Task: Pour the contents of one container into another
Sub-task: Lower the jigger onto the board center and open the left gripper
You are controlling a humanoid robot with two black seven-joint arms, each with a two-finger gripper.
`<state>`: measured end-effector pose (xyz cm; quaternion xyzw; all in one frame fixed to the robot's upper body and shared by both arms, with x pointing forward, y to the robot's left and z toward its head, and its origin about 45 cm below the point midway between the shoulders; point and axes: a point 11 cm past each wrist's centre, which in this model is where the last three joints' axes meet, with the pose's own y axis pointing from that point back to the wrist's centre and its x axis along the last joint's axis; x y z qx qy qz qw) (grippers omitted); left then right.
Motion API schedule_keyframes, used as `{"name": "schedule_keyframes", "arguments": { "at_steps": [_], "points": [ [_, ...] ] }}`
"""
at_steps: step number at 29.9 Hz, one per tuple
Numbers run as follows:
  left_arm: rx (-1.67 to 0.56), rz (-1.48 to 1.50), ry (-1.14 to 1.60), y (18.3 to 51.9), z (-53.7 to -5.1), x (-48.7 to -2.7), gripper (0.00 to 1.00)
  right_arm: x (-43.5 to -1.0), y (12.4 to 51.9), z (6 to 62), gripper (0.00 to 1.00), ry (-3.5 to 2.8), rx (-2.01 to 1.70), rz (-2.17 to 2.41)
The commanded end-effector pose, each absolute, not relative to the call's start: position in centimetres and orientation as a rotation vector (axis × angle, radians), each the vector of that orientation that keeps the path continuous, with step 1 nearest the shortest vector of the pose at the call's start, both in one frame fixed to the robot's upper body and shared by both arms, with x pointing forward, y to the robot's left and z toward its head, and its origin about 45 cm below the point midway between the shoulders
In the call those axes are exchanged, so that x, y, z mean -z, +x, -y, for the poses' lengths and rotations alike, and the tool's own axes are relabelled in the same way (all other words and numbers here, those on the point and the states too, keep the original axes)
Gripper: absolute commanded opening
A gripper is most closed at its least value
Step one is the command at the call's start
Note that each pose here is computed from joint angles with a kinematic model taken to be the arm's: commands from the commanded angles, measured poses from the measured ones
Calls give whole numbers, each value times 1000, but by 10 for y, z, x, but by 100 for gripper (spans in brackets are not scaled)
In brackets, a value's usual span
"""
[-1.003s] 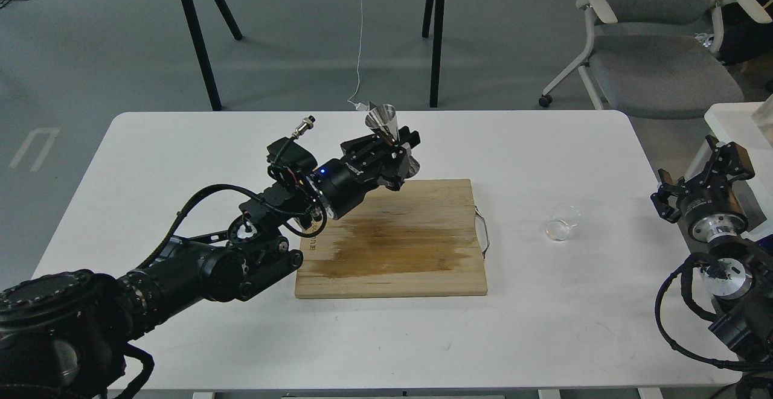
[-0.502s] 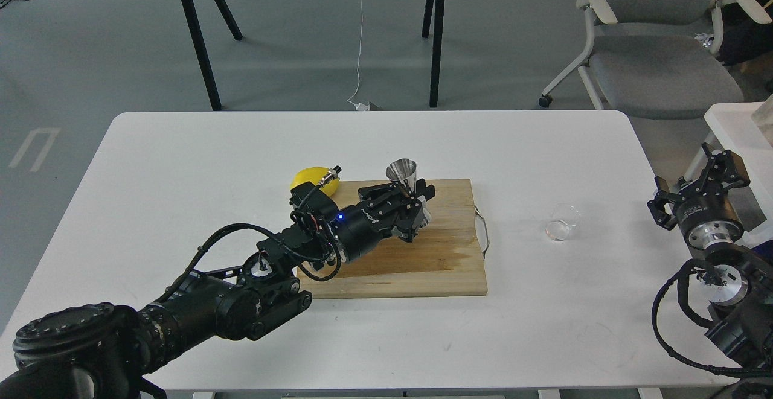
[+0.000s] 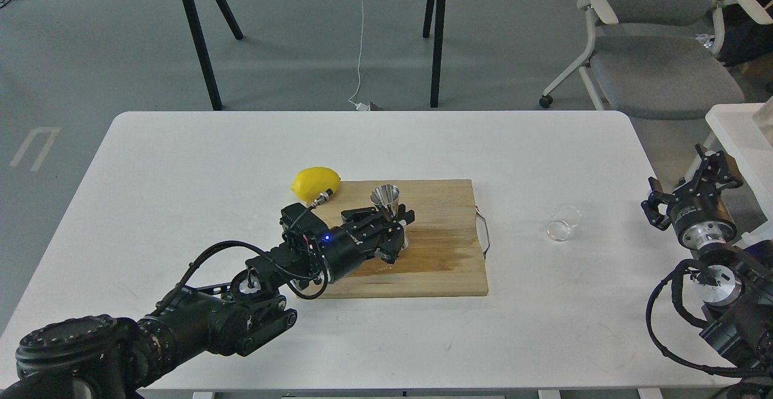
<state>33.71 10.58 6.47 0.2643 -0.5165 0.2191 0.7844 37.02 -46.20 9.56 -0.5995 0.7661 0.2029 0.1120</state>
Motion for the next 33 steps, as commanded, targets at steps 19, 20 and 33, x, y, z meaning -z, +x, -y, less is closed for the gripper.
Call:
{"name": "schedule_keyframes", "arguments": {
  "at_steps": [19, 20, 33],
  "points": [
    [-484, 1112, 592, 341, -112, -63, 55, -94, 368, 463, 100, -1756, -600, -2253],
    [-484, 1112, 592, 341, -112, -63, 59, -94, 368, 463, 100, -1756, -600, -2253],
    [-475, 1113, 576, 338, -107, -64, 92, -89, 363, 463, 100, -1759, -613, -2263]
  ]
}}
